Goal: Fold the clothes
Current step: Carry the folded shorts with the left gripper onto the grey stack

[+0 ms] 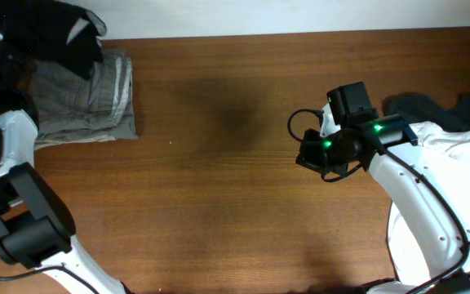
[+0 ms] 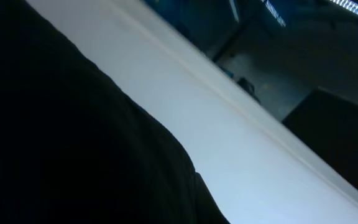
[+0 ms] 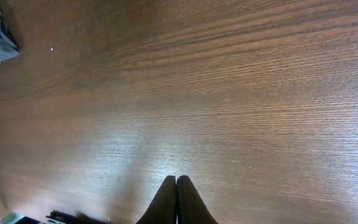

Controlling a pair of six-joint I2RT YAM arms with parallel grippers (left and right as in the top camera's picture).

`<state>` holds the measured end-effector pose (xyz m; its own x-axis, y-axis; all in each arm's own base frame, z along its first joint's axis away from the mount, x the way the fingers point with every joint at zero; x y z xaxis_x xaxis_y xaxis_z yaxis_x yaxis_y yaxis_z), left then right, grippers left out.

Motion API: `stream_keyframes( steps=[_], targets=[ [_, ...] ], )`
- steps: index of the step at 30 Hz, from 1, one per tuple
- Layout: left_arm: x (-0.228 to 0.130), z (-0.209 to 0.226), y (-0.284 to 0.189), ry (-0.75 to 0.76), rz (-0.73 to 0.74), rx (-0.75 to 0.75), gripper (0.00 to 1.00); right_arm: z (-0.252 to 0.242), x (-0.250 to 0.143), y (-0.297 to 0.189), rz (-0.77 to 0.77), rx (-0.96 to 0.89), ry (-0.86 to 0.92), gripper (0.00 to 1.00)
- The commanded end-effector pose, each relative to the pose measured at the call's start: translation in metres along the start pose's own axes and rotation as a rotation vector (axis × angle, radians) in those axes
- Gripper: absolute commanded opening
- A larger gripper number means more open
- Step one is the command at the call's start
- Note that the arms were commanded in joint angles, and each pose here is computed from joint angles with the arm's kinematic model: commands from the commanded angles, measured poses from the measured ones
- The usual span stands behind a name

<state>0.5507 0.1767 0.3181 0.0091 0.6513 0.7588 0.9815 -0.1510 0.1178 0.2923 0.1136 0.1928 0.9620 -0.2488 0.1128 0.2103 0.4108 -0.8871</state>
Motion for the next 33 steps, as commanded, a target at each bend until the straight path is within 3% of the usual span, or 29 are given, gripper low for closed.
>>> stream_keyframes(
  steps=[1, 4, 7, 14, 19, 24, 29, 33],
  targets=[
    [0.034, -0.024, 0.019, 0.019, -0.129, -0.056, 0.0, -0.003, 0.004, -0.005, -0.031, -0.03, -0.012, 0.04],
    [0.037, -0.05, 0.04, 0.026, -0.155, -0.12, 0.0, -0.006, 0.004, -0.005, -0.037, -0.049, -0.01, 0.04],
    [0.029, -0.048, 0.05, 0.008, -0.148, -0.103, 0.0, -0.007, 0.003, -0.005, -0.033, -0.053, -0.008, 0.04],
    [-0.044, 0.027, 0.066, -0.078, 0.036, 0.091, 0.0, -0.009, -0.002, -0.005, -0.01, -0.065, 0.001, 0.04],
    [-0.078, 0.039, 0.058, -0.103, 0.232, 0.114, 0.0, -0.009, -0.001, -0.005, -0.011, -0.065, 0.001, 0.04],
    [-0.101, 0.06, 0.033, -0.156, 0.402, 0.238, 0.0, -0.009, -0.002, -0.005, -0.009, -0.067, 0.001, 0.04],
    [-0.109, 0.066, -0.021, -0.22, 0.586, 0.494, 0.0, -0.013, 0.0, -0.006, -0.024, -0.092, -0.002, 0.05],
    [-0.102, 0.06, -0.053, -0.276, 0.644, 0.602, 0.01, -0.013, 0.0, -0.006, -0.022, -0.092, -0.002, 0.04]
  ],
)
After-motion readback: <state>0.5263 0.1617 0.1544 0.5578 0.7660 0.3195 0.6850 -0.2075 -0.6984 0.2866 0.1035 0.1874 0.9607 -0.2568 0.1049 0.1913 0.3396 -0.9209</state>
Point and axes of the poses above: each gripper's point midway between its finger pads, its own y axis out along the fingers, its own z axis along the line the jaws close on, x = y × z, the point moved 4 cm from there along -y, back along the fingers, and after that the axes turned 2 degrees about -y, right-handed, at the moved point
